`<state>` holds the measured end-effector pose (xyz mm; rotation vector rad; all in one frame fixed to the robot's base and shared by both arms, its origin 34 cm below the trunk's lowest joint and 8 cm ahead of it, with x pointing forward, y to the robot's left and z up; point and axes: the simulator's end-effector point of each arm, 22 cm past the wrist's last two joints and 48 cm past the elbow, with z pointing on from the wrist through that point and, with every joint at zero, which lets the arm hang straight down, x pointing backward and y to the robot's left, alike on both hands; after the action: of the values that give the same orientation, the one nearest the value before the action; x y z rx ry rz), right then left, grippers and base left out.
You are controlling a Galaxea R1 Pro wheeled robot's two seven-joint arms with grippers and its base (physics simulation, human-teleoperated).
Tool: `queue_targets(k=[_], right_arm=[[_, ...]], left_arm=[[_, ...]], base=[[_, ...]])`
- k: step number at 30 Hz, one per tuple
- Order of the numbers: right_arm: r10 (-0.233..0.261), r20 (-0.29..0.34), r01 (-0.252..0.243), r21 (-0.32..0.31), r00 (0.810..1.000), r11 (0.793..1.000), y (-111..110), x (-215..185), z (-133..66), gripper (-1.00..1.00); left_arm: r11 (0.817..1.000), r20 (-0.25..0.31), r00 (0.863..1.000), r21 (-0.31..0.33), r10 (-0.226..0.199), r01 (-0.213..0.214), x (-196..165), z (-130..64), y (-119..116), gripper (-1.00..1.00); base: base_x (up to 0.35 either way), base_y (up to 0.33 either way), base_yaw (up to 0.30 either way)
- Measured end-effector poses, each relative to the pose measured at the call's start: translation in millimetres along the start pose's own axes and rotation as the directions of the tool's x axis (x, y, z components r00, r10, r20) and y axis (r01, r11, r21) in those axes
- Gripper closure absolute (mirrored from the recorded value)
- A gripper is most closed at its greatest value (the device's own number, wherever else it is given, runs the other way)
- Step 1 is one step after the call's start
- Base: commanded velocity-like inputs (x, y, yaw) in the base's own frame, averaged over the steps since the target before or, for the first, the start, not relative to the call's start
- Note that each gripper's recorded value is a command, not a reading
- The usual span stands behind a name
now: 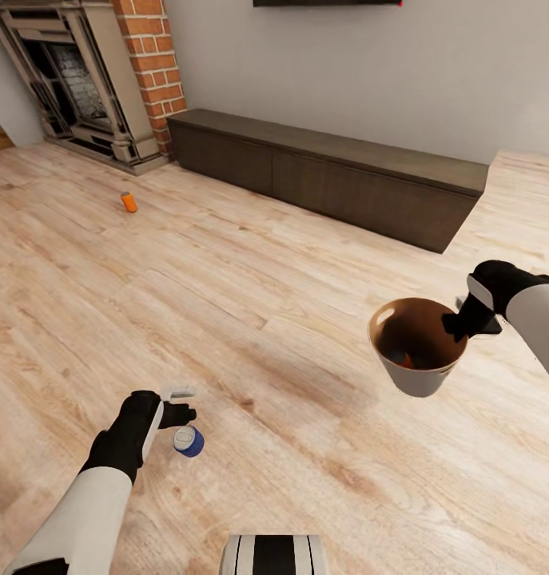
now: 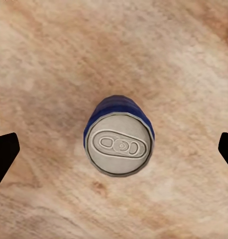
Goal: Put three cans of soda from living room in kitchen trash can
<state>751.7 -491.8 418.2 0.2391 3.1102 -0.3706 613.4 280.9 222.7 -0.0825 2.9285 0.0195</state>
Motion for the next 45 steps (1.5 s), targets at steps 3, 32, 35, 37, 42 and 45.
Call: queue_targets(k=[3,32,35,37,42,45], right_arm=[[-0.004,0.013,0.004,0.011,1.0,1.0,-3.3,-6.7,-5.9,1.0],[-0.001,-0.036,0.001,-0.015,0.999,1.0,16.4,-14.3,38.0,1.0],[-0.012,-0.046,0.013,0.005,0.999,1.0,13.7,-12.6,44.2,1.0],[-0.018,-0.058,0.019,0.013,0.998,1.0,13.3,-10.8,51.9,1.0],[-0.018,-0.083,0.018,0.003,0.996,1.0,20.9,-6.4,71.0,1.0],[-0.02,-0.095,0.02,0.003,0.995,1.0,23.2,-4.4,79.3,1.0]], left_arm=[[1.0,-0.002,1.0,0.0,0.0,0.0,1.0,0.8,-0.3,-1.0],[1.0,-0.089,0.996,0.004,0.003,-0.002,39.4,42.2,-6.5,-1.0],[1.0,-0.098,0.995,0.005,0.003,-0.002,43.2,46.0,-7.6,-1.0],[1.0,-0.109,0.994,0.005,0.003,-0.003,48.2,50.8,-7.7,-1.0],[1.0,-0.137,0.991,0.003,0.004,-0.004,60.9,62.7,-7.4,-1.0],[1.0,-0.15,0.989,0.003,0.004,-0.004,66.7,67.9,-7.2,-1.0]], base=[[0.0,0.0,0.0],[0.034,0.004,0.0],[0.008,0.001,0.0],[0.003,0.0,0.0],[0.001,0.0,0.0],[0.0,0.0,0.0]])
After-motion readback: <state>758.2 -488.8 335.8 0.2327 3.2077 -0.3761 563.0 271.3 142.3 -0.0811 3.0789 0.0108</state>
